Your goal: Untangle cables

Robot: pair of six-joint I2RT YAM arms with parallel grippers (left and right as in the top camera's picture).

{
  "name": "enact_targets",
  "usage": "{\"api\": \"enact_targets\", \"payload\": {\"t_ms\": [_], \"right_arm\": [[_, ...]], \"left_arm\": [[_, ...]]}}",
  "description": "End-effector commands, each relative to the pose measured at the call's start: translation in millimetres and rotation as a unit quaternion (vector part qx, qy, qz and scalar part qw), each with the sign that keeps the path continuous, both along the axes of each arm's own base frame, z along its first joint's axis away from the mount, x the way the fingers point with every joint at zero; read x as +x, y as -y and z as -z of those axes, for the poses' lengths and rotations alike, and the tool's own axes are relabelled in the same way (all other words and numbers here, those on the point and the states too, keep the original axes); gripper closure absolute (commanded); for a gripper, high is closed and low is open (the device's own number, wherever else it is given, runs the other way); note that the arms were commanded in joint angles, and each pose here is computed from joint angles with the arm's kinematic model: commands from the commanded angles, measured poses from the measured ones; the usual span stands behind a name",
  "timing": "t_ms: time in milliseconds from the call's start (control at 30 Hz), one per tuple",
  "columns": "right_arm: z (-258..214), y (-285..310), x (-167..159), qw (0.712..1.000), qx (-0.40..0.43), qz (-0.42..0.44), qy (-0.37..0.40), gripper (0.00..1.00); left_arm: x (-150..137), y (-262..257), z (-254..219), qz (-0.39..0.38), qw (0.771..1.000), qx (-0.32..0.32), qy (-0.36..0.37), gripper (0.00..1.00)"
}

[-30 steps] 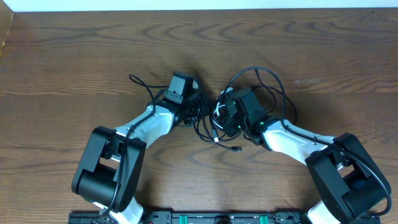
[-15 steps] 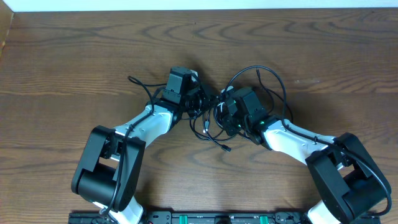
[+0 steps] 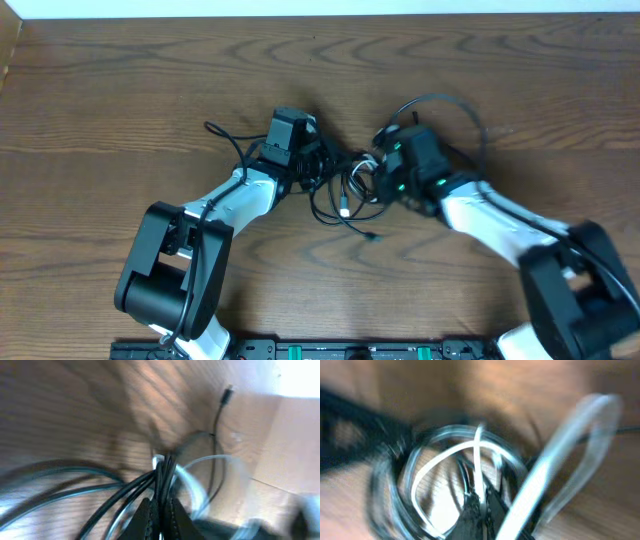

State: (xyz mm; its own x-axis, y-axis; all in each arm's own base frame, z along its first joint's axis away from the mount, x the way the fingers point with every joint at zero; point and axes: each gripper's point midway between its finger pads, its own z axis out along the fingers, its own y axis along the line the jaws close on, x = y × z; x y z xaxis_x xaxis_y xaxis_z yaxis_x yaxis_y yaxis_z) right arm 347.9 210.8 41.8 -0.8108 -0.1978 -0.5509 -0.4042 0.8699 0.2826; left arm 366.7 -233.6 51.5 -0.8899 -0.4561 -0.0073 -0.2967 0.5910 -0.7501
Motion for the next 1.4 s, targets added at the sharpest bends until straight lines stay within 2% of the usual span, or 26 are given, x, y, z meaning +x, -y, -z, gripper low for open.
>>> {"api": "enact_targets", "payload": {"t_ms": [0,133,300,467,600,667,800,933,1200,1367], "right_arm": [[-108,21,30,0.992,0.103,0.035,0.066,0.99],[-164,55,27,0.982,0.155,0.047,0.100,0.99],[-207,127,27,0.966,0.154,0.136,0.155,0.99],[-202,194,21,0.952,0.103,0.246,0.153,0.99],[-182,205,11,0.954,0.084,0.264,0.113,0.99],[-172,201,6,0.957,0.084,0.261,0.088,0.99],[-157,168,-5,0.970,0.116,0.211,0.035,0.76],[-133,119,-13,0.982,0.125,0.142,-0.013,0.63],[-107,55,-18,0.989,0.124,0.063,-0.051,0.58],[-107,27,-19,0.990,0.133,0.030,-0.042,0.42]], "left_arm": [[-1,-41,33,-0.034,0.992,0.125,-0.006,0.92],[-9,-77,52,-0.075,0.972,0.219,-0.032,0.92],[-13,-97,59,-0.096,0.957,0.269,-0.040,0.92],[-14,-101,60,-0.096,0.954,0.280,-0.038,0.92],[-14,-101,60,-0.094,0.954,0.281,-0.037,0.92],[-14,-101,60,-0.094,0.954,0.281,-0.037,0.92],[-14,-101,60,-0.093,0.955,0.281,-0.037,0.92],[-15,-100,60,-0.092,0.955,0.279,-0.038,0.92],[-15,-100,61,-0.091,0.956,0.278,-0.039,0.92],[-15,-99,61,-0.090,0.956,0.277,-0.039,0.92]]}}
